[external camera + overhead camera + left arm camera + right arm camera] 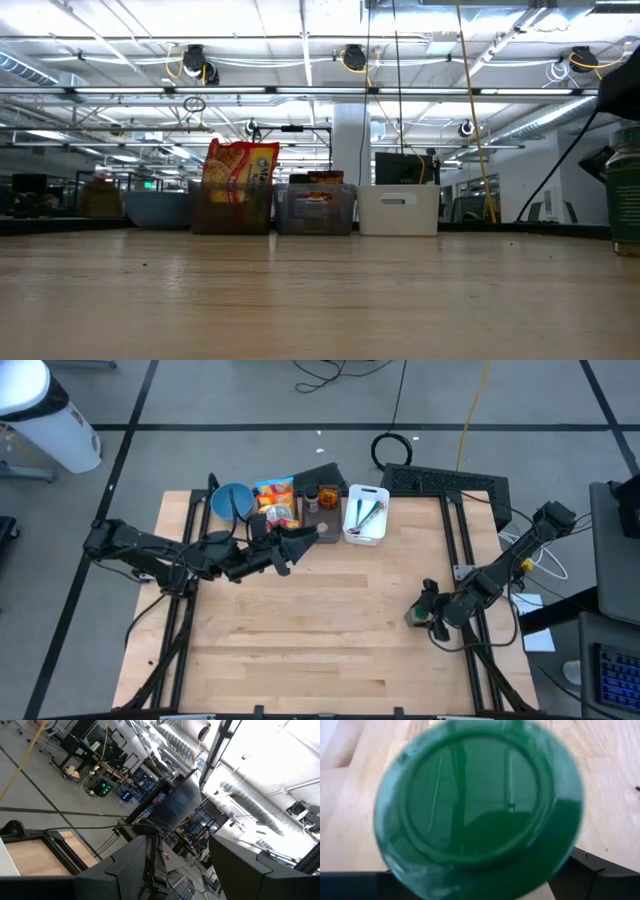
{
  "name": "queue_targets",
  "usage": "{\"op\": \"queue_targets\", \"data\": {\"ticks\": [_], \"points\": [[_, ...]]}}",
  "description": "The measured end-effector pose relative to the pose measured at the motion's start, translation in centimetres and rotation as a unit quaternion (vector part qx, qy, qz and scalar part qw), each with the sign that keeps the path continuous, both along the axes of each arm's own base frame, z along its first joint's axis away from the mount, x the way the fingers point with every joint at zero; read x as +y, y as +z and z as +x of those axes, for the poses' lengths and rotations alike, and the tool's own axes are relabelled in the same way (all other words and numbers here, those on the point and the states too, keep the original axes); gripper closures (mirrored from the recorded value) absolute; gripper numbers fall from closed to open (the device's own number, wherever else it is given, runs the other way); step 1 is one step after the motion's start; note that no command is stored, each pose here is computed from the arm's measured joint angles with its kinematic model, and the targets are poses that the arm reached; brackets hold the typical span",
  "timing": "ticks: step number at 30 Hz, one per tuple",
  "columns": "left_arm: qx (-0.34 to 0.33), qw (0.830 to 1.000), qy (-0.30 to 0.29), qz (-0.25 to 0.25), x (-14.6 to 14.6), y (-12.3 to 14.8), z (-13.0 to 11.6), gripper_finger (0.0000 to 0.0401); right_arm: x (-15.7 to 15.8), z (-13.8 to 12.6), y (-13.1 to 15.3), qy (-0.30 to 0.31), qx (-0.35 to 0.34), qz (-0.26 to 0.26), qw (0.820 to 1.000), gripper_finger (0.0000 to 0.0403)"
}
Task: Pick & Place Food Item
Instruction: Put the green seasoning bottle into the right black bin
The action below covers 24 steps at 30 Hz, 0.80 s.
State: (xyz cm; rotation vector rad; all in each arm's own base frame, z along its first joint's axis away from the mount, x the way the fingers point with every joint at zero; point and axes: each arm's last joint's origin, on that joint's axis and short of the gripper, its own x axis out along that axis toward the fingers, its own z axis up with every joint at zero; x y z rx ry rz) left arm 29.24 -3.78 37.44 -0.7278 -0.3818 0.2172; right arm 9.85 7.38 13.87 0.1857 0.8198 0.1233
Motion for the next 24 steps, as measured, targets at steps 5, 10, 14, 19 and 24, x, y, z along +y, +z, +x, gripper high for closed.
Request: {"op": "queue_targets", "data": {"ticks": [5,10,14,19,24], "points": [[0.0,1.0,0.0,0.0,0.0,0.0,0.0,0.0174,-0.2,-0.2,-0.7,-0.003,0.006,-0.003,1.0,0.0161],[0.0,1.0,0.0,0.0,0.0,0.0,0.0,0.0174,-0.1,0.0,-0.7,-0.007,-0.01,0.011,1.0,0.0205],[0.0,1.0,0.0,0.0,0.0,0.0,0.0,0.0174,0.1,0.5,-0.1,-0.025,-0.058,0.015,0.998,0.0208],[0.0,1.0,0.001,0.0,0.0,0.0,0.0,0.0174,0.3,0.9,0.4,-0.048,-0.097,0.025,0.994,0.0203],[0.005,1.0,0.002,0.0,0.1,-0.1,0.0,0.0174,0.5,1.1,0.8,-0.057,-0.11,0.055,0.991,0.0208]]}}
